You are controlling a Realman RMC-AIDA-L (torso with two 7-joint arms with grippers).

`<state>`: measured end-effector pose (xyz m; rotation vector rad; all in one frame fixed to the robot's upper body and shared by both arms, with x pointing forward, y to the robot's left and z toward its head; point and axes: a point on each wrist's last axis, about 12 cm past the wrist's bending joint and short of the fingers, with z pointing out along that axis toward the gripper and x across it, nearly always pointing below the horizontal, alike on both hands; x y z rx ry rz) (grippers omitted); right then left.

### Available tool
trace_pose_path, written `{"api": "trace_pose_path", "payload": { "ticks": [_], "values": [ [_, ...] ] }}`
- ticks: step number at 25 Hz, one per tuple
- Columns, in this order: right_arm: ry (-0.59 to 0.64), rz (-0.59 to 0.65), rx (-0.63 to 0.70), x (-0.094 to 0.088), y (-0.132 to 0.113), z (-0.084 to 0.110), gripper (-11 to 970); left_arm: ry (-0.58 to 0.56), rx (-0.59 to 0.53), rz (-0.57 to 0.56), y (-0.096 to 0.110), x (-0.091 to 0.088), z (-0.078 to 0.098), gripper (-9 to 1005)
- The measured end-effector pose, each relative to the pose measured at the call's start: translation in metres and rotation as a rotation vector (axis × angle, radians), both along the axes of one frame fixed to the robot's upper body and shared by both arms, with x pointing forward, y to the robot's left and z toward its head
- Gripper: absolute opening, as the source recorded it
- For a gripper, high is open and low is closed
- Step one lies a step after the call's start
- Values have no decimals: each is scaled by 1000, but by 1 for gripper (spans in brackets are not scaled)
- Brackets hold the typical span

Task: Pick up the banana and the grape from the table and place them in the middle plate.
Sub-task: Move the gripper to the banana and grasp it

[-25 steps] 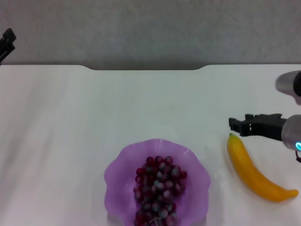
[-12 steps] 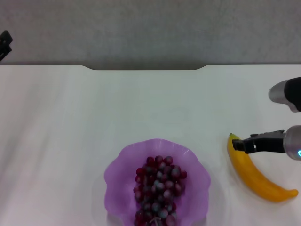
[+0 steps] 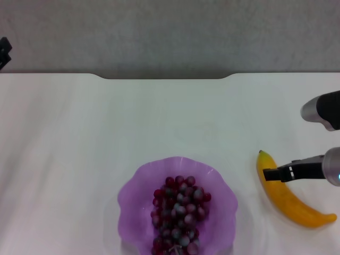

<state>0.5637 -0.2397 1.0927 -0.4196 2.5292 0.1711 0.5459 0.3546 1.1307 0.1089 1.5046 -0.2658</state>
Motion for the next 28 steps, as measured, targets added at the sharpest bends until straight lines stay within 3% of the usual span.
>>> {"api": "trace_pose_path", "payload": {
  "ticks": [8,28],
  "values": [
    [38,-33,-9,2,-7,-8,836,0,0,0,-1,0,0,819],
    [97,-39,-55,28,-6,-40,835,-21,4,-10,-5,1,5,819]
  ]
}}
